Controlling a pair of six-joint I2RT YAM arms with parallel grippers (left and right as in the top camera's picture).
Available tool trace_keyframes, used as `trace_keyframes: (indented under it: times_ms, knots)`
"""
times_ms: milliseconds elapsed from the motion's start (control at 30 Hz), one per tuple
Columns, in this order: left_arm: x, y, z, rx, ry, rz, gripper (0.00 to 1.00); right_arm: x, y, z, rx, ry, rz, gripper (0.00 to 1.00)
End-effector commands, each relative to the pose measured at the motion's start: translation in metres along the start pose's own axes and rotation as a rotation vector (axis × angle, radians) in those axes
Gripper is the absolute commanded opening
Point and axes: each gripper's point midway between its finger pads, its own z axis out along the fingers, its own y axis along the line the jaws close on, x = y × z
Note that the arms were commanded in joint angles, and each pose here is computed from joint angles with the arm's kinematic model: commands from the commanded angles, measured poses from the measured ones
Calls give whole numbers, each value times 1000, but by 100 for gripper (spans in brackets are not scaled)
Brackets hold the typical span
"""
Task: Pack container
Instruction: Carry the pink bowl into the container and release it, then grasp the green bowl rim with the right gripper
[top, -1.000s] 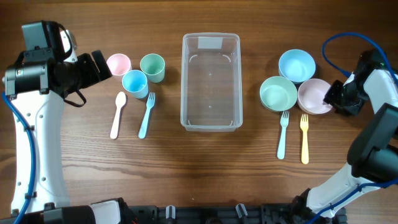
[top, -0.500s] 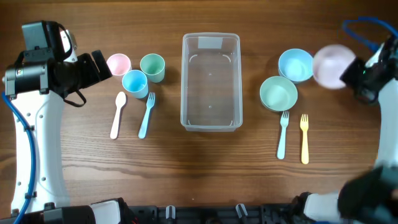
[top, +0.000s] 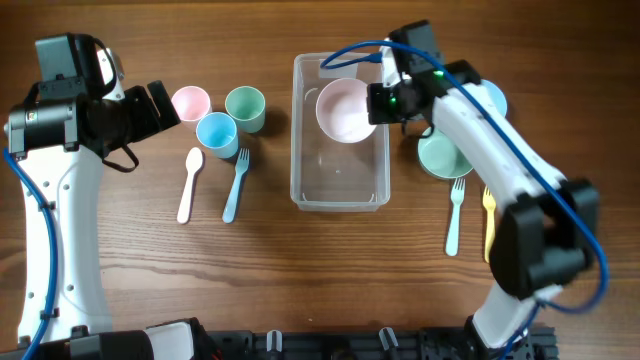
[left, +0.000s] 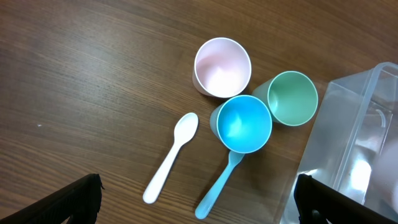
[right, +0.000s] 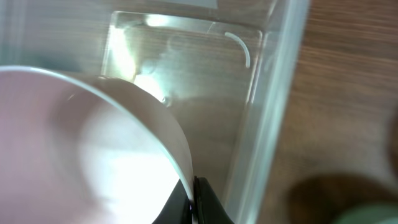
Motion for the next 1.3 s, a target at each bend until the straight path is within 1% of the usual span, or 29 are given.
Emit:
trace_keyframes:
  times_ms: [0,133,400,533,600,633,733,800,867,933,967,1033,1067,1100,1133,1200,1233,1267]
  knots:
    - [-6,1,-3,-5,-16,17,100,-30,9,4,-29,-62,-67,4]
    - [-6,1,-3,-5,-16,17,100,-43,11,14,-39,-109,-46,4]
    - [-6,1,-3,-5,-16,17,100,-52,10,32,-49,-140,0,4]
    - [-6,1,-3,-5,-16,17,100,-60,12,32,-55,-171,3,6]
    - [-6,1,-3,-5,-16,17,100,-61,12,32,-58,-175,18,10]
    - [-6,1,-3,-5,-16,17,100,-61,12,32,-58,-175,17,23]
    - [-6,1,-3,-5,-16,17,100,-66,13,29,-61,-193,15,42]
    - [-6,1,-3,-5,-16,17,100,-72,15,20,-66,-216,11,43]
    - [-6,1,-3,-5,-16,17,100,-83,22,-9,-77,-271,1,45]
    - [-6,1,-3,-5,-16,17,100,-93,28,-56,-77,-348,-50,46]
    - [-6,1,-3,-5,-16,17,100,-92,23,-89,-56,-376,-48,49]
    - [-6,1,-3,-5,-16,17,100,-78,3,-139,-4,-387,-7,52]
    - [-6,1,-3,-5,-16,17,100,-62,-18,-167,37,-374,39,54]
    - [-6,1,-3,-5,-16,17,100,-49,-39,-183,70,-353,85,57]
    - [-6,1,-3,-5,-16,17,100,-26,-71,-194,119,-294,165,60]
    - [-6,1,-3,-5,-16,17,100,12,-123,-192,188,-171,309,61]
    - [-6,1,-3,-5,-16,17,100,33,-149,-183,215,-107,384,60]
    - [-6,1,-3,-5,-16,17,100,47,-161,-171,212,-65,430,58]
